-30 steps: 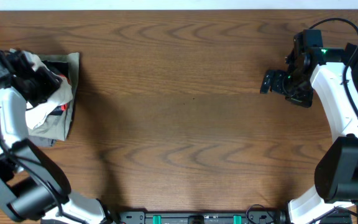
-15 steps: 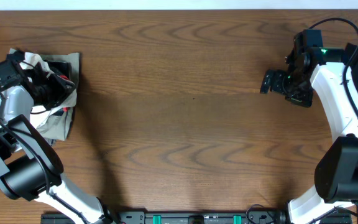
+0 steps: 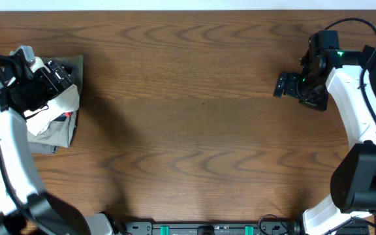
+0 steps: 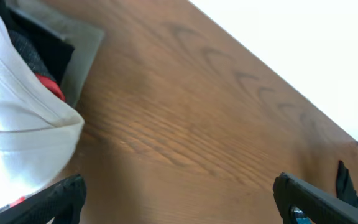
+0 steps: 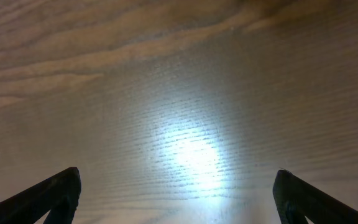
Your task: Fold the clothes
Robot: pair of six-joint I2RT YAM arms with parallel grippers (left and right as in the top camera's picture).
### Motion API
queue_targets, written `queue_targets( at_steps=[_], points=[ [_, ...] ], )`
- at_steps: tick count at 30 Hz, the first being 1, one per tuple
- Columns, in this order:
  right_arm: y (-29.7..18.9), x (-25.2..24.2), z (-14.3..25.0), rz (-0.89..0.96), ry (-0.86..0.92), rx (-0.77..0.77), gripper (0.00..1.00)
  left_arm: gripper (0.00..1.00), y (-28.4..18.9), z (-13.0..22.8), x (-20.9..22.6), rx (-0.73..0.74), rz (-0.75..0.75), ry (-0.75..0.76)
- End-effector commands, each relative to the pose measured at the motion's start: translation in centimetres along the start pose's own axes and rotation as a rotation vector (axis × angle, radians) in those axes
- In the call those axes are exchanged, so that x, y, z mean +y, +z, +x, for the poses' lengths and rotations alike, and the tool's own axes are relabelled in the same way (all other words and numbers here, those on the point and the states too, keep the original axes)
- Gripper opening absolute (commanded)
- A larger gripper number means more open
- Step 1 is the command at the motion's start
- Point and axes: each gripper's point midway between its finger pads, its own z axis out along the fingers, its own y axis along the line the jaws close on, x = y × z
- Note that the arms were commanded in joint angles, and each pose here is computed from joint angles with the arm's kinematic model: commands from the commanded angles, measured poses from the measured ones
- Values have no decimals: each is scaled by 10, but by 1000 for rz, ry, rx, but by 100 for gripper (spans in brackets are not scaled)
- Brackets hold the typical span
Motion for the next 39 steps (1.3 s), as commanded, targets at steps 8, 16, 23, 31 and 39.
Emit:
queue_targets(
  at_steps=[8, 16, 23, 31, 39],
  points=[
    [-93, 21, -10, -113, -35, -235, 97, 98, -71, 17, -88, -121, 76, 306],
    [-159, 2, 32, -45, -51, -358, 98, 98, -83, 54, -160, -152, 100, 546],
    [-194, -5, 73, -38, -49, -417, 99, 98, -65, 106, -211, -56, 163, 718],
    [-214, -14, 108, -47, -58, -542, 99, 98, -71, 112, -206, -99, 28, 731],
    [-209, -41, 122, -25, -6, -759, 99, 98, -114, 79, -179, -311, -159, 583]
  ],
)
